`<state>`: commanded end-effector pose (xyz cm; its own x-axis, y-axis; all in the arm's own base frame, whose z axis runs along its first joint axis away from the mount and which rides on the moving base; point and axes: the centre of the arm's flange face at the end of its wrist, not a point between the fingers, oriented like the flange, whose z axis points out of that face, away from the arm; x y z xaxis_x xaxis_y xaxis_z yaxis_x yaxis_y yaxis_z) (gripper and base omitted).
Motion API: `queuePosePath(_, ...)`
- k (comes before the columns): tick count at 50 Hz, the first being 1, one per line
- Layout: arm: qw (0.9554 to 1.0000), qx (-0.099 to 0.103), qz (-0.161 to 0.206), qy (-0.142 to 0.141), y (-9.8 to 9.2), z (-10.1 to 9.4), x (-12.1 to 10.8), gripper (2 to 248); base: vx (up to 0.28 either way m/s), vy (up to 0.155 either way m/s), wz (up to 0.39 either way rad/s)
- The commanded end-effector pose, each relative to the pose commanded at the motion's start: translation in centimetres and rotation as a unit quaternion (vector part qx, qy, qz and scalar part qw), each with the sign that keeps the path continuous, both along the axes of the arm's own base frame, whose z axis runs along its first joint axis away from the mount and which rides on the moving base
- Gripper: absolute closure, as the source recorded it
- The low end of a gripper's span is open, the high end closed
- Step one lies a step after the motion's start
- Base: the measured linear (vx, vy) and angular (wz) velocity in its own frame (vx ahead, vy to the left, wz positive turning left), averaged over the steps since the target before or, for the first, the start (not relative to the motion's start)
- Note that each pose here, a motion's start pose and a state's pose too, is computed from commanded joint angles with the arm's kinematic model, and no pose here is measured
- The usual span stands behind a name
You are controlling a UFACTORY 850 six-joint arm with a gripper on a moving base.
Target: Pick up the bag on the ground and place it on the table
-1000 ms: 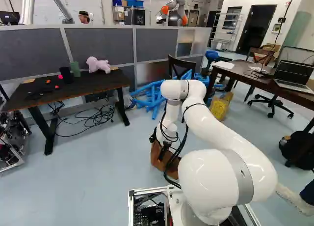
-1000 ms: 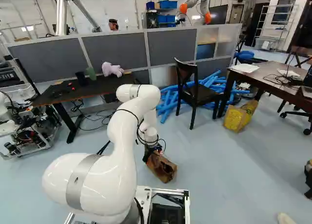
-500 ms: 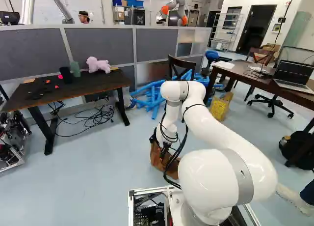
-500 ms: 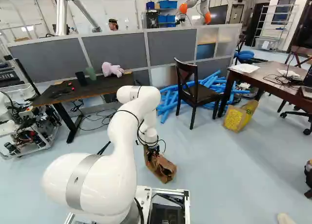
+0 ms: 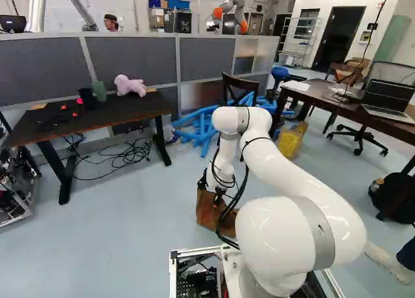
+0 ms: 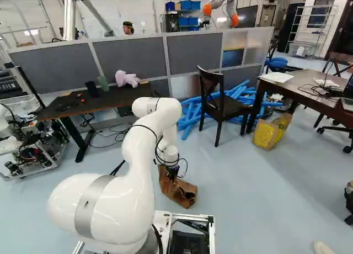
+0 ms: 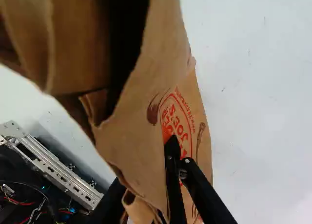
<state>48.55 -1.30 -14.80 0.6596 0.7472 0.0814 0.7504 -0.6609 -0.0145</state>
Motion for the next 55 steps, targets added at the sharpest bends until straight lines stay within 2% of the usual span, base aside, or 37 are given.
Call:
queuePosePath(13,1.0,0.0,0.0,0.0,0.0,0.6,0.0,227,0.0,0.0,0.0)
queuePosePath(55,0.9998,-0.006,-0.018,0.002,-0.1,6.8,-0.3,227,0.0,0.0,0.0)
